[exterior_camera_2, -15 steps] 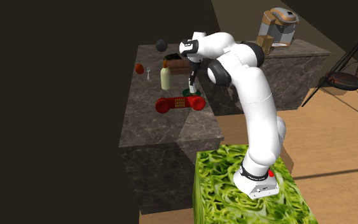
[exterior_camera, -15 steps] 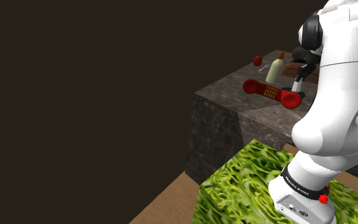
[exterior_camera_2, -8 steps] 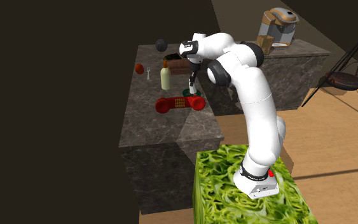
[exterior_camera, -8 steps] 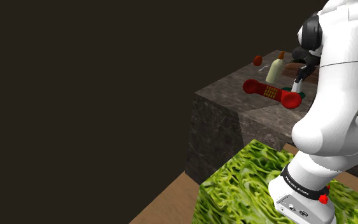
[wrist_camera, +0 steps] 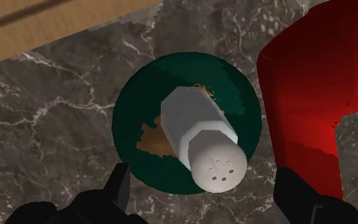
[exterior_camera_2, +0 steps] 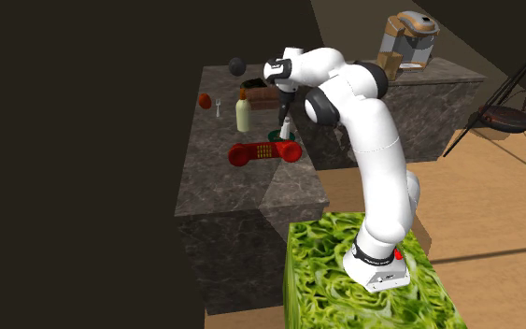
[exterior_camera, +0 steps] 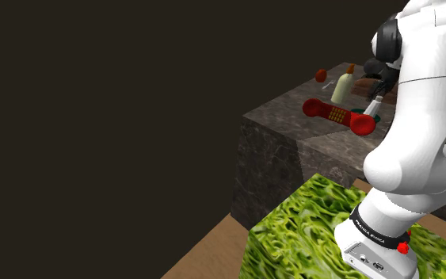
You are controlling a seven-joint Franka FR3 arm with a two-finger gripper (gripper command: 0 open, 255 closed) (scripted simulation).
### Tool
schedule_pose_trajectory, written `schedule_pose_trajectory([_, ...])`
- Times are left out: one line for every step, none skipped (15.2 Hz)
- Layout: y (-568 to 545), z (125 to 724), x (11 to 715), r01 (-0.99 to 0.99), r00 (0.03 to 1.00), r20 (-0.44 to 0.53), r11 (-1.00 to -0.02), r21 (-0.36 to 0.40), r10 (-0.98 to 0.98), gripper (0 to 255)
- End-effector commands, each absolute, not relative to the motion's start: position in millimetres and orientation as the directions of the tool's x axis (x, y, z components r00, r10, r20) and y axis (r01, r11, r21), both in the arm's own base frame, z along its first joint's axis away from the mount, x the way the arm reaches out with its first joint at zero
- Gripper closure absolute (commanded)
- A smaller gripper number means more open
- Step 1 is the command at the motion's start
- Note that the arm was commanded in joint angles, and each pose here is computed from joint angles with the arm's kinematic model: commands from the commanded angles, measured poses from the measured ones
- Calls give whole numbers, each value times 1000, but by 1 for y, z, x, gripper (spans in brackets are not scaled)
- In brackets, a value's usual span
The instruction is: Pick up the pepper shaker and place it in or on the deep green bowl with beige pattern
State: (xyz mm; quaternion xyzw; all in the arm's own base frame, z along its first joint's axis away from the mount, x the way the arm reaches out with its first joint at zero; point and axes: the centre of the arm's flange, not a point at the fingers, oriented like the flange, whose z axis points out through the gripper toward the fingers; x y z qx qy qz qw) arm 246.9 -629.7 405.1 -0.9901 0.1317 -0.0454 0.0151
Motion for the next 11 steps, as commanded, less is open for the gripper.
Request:
schedule_pose_trajectory([-629,426,245,-260,961,86,-965,-42,-262,0])
schedule_pose_trajectory([-630,439,244,-260,961,86,-965,-42,-262,0])
schedule_pose_trajectory([-630,449,243,-260,961,86,-965,-42,-262,0])
schedule_pose_trajectory([-630,449,243,-260,961,86,-965,-42,-262,0])
schedule_pose_trajectory([-630,449,243,-260,961,86,-965,-42,-262,0])
schedule_pose_trajectory([-630,449,243,-260,961,86,-965,-42,-262,0])
schedule_pose_trajectory([-630,449,243,-260,961,86,-965,-42,-262,0])
schedule_pose_trajectory([-630,449,243,-260,961,86,-965,-42,-262,0])
schedule_pose_trajectory([-630,449,243,-260,961,86,-965,-42,-262,0])
schedule_pose_trajectory([-630,449,243,-260,961,86,-965,-42,-262,0])
schedule_pose_trajectory([-630,449,243,-260,961,86,-965,-42,-262,0])
